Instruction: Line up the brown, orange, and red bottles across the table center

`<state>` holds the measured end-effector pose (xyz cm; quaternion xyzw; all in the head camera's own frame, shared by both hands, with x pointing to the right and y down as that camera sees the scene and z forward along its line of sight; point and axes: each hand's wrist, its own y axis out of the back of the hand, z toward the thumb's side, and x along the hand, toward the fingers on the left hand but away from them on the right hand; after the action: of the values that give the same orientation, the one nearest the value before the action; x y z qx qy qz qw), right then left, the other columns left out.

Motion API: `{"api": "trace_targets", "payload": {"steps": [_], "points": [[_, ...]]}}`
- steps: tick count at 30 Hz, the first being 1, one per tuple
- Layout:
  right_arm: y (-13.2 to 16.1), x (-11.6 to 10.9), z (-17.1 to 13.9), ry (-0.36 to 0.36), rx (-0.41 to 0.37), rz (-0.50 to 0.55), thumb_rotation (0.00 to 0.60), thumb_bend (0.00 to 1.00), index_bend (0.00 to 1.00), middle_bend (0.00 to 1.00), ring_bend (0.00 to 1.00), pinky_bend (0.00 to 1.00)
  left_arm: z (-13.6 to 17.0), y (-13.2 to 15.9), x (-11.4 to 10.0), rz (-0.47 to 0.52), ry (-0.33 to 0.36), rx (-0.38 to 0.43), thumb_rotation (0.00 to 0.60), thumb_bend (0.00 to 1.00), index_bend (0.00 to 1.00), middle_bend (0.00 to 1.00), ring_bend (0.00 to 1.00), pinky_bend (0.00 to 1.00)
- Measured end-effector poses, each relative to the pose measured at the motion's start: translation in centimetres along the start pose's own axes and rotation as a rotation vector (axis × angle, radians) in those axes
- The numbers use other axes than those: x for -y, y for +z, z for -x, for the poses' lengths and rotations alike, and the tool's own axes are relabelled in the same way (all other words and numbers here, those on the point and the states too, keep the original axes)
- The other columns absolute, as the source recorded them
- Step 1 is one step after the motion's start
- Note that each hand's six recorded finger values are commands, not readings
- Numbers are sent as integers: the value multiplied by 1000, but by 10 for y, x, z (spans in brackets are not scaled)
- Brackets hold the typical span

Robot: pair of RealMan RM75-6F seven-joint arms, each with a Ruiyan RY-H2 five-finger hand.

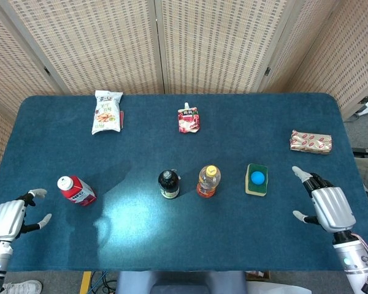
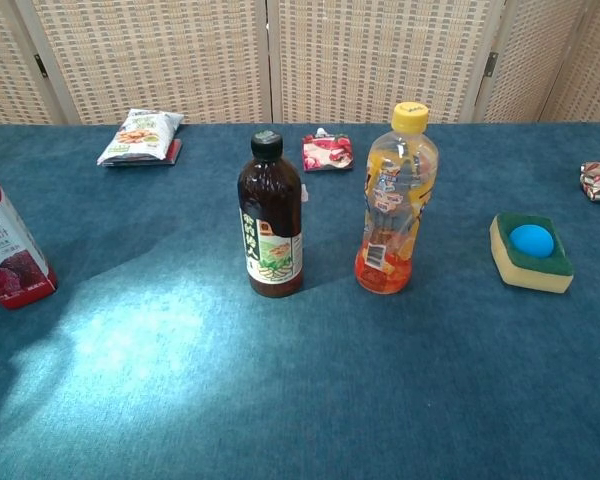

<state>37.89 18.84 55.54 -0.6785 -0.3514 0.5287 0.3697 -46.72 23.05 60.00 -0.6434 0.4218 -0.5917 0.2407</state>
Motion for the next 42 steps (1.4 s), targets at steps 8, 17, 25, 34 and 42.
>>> {"api": "trace_targets", "payload": {"steps": [8,17,25,34,42], "points": [[6,3,-14,-19,-71,27,600,0,108,242,187,401,-14,-5,15,24,-94,-101,600,89,22,0,49,262],[-2,5,-20,-20,-75,57,600,0,108,244,187,401,-32,6,27,150,-176,-127,600,29,0,0,0,200],[-5,5,-22,-23,-81,72,600,0,108,244,187,401,-49,29,28,349,-155,-78,600,26,0,0,0,200],[-3,3,-25,-27,-100,85,600,0,108,249,187,401,-60,44,34,392,-172,-63,600,26,0,0,0,200],[-3,2,-25,-28,-107,90,600,0,108,250,188,401,-62,59,39,466,-197,-37,600,26,7,0,22,210]]}}
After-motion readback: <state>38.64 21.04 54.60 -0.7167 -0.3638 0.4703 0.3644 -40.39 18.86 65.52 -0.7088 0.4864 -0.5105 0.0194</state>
